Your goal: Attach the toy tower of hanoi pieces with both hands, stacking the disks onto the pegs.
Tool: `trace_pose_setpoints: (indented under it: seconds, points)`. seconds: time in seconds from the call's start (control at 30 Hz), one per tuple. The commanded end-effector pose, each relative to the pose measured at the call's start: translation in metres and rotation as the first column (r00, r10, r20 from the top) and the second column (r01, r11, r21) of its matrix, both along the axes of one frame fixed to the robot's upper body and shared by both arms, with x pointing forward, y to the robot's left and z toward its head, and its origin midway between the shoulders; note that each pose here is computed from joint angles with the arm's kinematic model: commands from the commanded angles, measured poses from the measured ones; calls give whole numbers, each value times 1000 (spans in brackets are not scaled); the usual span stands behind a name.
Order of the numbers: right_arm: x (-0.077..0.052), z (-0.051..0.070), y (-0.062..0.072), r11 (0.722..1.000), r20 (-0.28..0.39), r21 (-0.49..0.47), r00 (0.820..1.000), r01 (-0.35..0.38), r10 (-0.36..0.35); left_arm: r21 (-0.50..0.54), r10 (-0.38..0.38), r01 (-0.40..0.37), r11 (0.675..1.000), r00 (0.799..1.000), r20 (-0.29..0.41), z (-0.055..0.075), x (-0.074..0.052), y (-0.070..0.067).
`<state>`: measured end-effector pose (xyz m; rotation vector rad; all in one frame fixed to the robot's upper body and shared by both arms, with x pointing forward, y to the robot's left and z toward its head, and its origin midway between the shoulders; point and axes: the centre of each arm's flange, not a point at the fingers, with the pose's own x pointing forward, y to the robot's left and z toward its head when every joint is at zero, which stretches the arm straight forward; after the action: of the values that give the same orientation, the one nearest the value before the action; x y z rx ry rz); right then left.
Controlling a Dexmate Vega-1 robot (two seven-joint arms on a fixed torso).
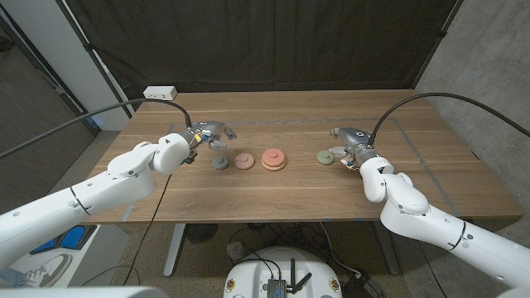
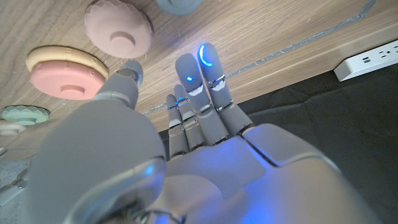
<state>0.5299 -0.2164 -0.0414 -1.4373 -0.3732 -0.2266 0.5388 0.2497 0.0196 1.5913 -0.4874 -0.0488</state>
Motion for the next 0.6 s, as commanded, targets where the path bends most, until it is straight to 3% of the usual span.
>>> trace_pose_setpoints:
  seconds: [0.03, 0.6]
  points:
    - [-1, 1, 1, 1000, 0, -4, 1000, -2, 2, 60, -38, 40, 997, 998, -43, -6, 7, -13]
    - [-1, 1, 1, 1000, -10, -2, 1000, 3, -3, 165, -11, 27, 986, 995, -99, 0, 17, -23]
